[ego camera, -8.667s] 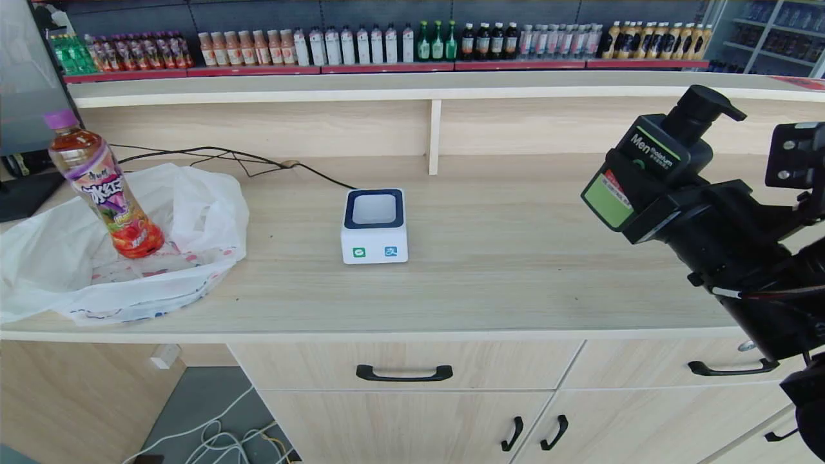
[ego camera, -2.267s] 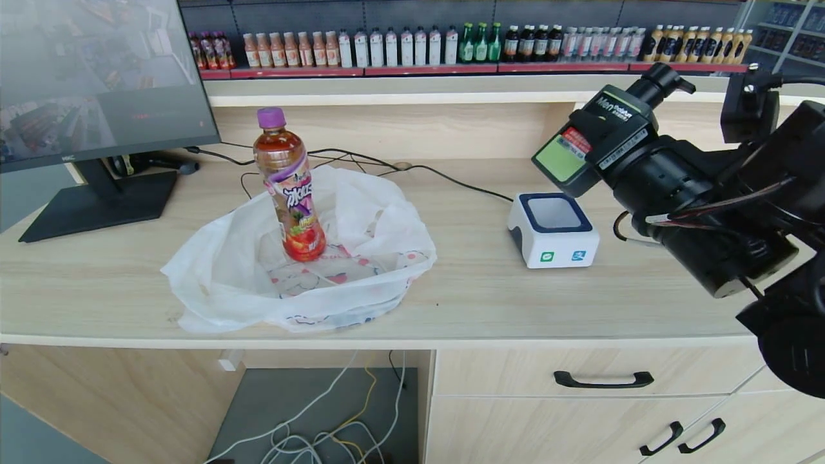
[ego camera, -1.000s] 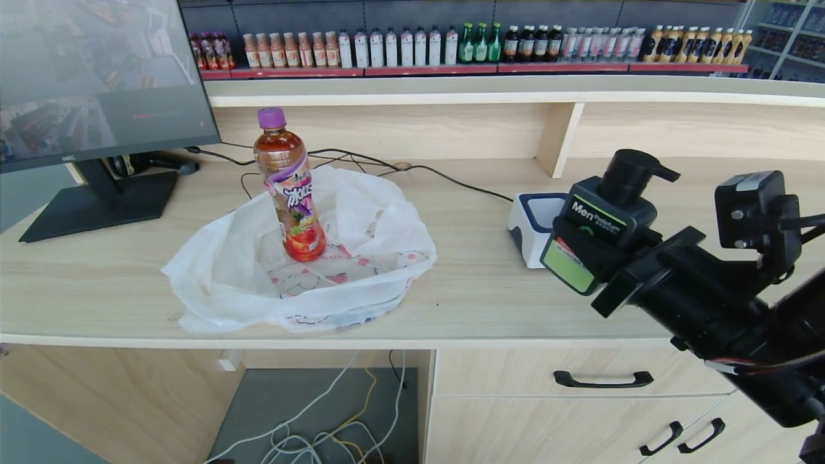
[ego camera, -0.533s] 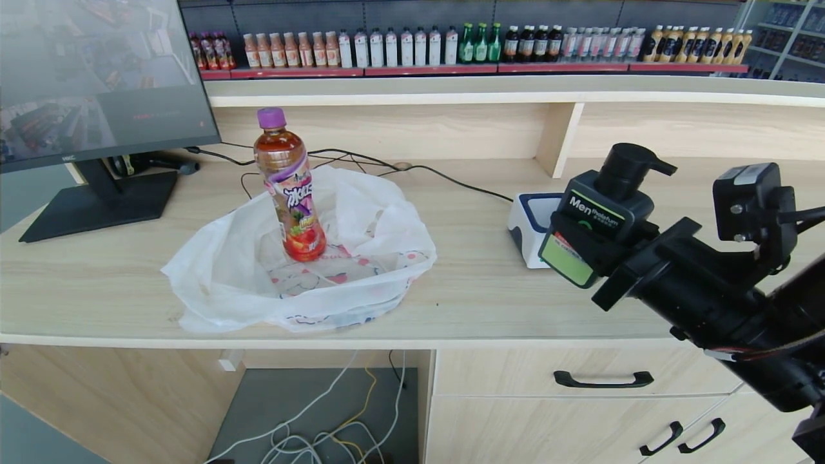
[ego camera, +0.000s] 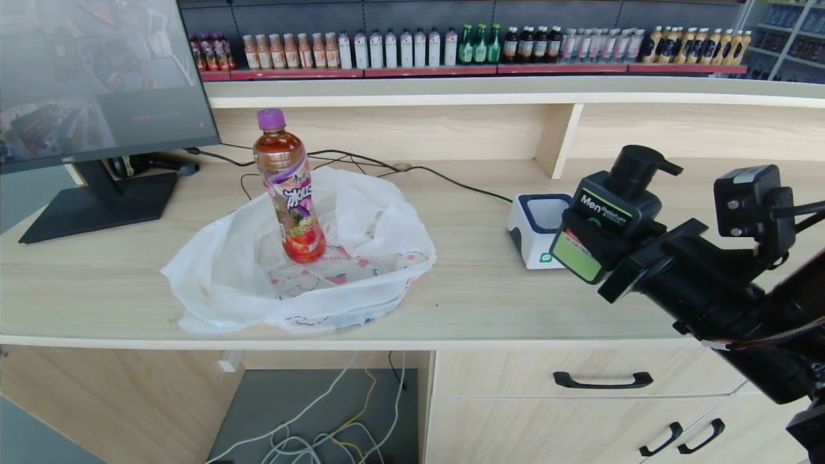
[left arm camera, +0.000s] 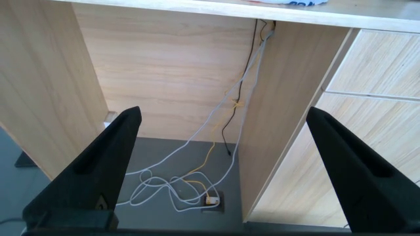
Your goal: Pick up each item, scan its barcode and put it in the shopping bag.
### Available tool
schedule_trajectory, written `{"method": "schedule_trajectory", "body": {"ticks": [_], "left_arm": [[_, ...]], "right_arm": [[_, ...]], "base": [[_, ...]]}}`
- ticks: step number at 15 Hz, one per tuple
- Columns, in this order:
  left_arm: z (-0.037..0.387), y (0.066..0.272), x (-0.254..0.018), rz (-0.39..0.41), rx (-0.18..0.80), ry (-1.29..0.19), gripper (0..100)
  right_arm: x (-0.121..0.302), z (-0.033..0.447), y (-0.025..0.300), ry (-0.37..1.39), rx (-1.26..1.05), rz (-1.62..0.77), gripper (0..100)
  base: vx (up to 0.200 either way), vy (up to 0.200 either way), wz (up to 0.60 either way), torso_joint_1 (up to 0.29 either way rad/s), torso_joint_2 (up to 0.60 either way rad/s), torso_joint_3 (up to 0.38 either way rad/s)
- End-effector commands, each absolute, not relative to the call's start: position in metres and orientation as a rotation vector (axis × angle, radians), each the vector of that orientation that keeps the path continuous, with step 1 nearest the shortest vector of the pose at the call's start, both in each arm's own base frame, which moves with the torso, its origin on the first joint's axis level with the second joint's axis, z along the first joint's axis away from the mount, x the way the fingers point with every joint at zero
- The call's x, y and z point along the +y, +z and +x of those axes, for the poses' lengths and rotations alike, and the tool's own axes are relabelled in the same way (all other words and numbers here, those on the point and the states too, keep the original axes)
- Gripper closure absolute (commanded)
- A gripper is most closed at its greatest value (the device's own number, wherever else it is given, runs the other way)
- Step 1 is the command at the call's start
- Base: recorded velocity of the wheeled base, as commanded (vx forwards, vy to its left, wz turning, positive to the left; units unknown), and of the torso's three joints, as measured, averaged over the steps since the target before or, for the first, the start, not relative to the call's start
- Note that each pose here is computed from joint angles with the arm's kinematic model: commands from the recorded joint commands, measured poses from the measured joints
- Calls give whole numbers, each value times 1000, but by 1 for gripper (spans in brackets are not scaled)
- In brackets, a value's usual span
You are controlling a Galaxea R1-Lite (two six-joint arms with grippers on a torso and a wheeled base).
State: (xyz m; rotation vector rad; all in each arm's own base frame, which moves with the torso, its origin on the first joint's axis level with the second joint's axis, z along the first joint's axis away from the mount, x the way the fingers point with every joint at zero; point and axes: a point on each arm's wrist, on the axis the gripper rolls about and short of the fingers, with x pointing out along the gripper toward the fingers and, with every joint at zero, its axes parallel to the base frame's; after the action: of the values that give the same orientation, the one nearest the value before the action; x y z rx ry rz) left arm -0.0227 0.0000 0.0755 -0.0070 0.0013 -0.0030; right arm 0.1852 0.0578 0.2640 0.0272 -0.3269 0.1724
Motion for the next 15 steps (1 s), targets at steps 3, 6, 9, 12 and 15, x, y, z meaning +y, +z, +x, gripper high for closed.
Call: {"method": "schedule_trajectory", "body": {"ticks": [3,6,9,12,15], "left_arm": [[-23,76,0,-6,2,-3,0],[-23,76,0,-8,2,-3,0],[-23,76,0,-8,2,-3,0],[-23,76,0,-8,2,-3,0],[-23,76,0,-6,2,-3,0]], "right_arm": [[59,181,255,238,-288,149,100],[62,186,253,327,-264,204,100],[65,189,251,391,-239,235,100],[80,190,251,476,-229,359,100],[86,197,249,500,-236,418,100]], "base": [[0,0,0,0,0,0],[0,0,0,0,0,0],[0,0,0,0,0,0],[0,0,0,0,0,0],[0,0,0,0,0,0]]}}
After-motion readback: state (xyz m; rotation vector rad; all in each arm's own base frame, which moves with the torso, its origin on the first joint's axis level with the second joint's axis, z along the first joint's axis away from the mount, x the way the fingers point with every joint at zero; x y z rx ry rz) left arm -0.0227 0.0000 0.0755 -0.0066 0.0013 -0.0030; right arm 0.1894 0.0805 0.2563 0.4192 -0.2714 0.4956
